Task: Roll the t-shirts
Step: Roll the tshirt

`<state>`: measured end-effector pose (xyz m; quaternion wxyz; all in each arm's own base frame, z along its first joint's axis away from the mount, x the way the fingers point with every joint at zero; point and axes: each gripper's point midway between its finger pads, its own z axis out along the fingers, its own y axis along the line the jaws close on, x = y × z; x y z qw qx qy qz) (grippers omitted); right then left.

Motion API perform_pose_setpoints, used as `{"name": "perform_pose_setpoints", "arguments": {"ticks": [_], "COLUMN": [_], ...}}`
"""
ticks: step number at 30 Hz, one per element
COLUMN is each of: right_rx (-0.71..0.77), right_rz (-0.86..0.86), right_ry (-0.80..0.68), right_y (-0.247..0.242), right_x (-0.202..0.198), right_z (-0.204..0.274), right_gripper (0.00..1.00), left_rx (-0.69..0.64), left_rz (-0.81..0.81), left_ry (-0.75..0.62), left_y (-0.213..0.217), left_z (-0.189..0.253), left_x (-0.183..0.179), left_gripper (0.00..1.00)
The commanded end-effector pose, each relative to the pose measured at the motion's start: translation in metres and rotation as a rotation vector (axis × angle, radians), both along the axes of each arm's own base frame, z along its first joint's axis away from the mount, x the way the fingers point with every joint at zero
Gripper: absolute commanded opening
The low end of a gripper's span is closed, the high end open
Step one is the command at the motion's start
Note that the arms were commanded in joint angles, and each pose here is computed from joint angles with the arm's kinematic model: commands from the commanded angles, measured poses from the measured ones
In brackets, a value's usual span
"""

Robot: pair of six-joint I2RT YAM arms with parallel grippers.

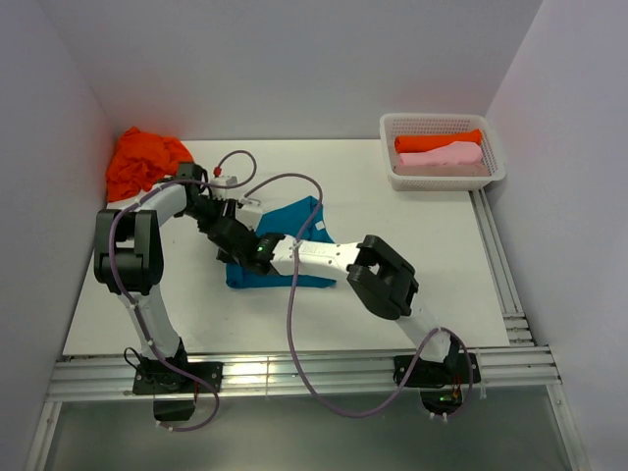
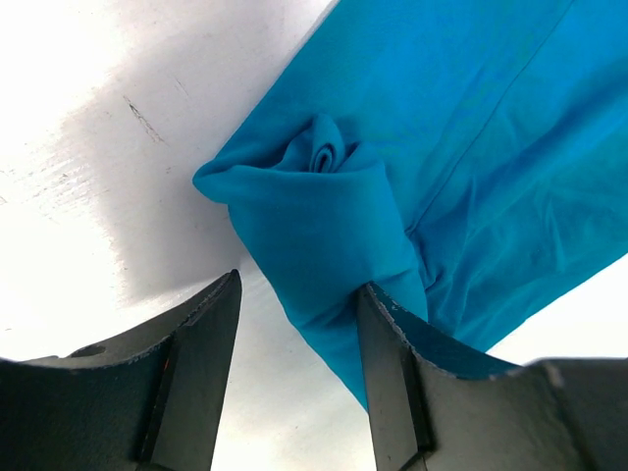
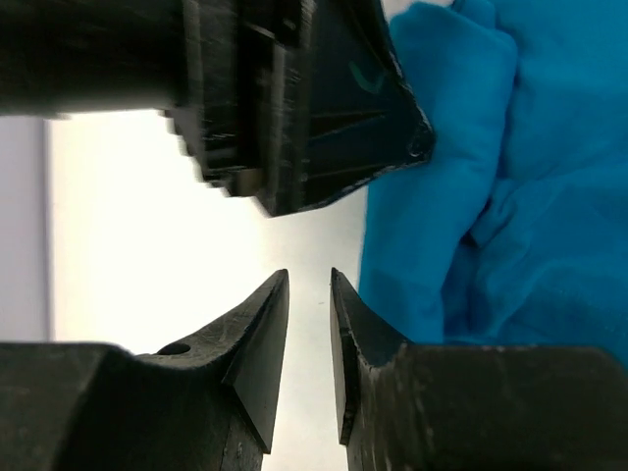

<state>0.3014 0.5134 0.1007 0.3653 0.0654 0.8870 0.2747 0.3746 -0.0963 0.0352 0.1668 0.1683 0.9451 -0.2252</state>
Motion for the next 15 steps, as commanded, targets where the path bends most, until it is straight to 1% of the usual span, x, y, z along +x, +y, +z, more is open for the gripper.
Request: {"name": "perform_pose_setpoints", "arguments": {"ticks": [1,8,11,15], "right_rx": [-0.068,-0.19,-0.228,-0.257], "right_rz": [-0.002,-0.058,-0.082,-0.101], "right_ry": [-0.003,0.024,0.02,0.02], "right_y": [-0.002,-0.023,-0.031,-0.037], "right_x": [0.004,0.002,0.001,-0.001], "right_z": [-0.014,-0.04,-0.043,-0.049], "right_gripper": [0.31,0.32,0.38,0.42], "left_rx": [0.026,0.017,0.013,0.008], "left_rz": [-0.004,-0.014,-0.015,-0.022], "left_ry": [-0.043,-0.047,-0.052,-0.063], "left_y": [-0.001,-0.003,-0.004,-0.005], "left_z": [0.001,0.005,0.008,0.014], "left_x": [0.015,0.017,0.019,0.022], "left_gripper": [0.56,0.59,0.61,0.61]}}
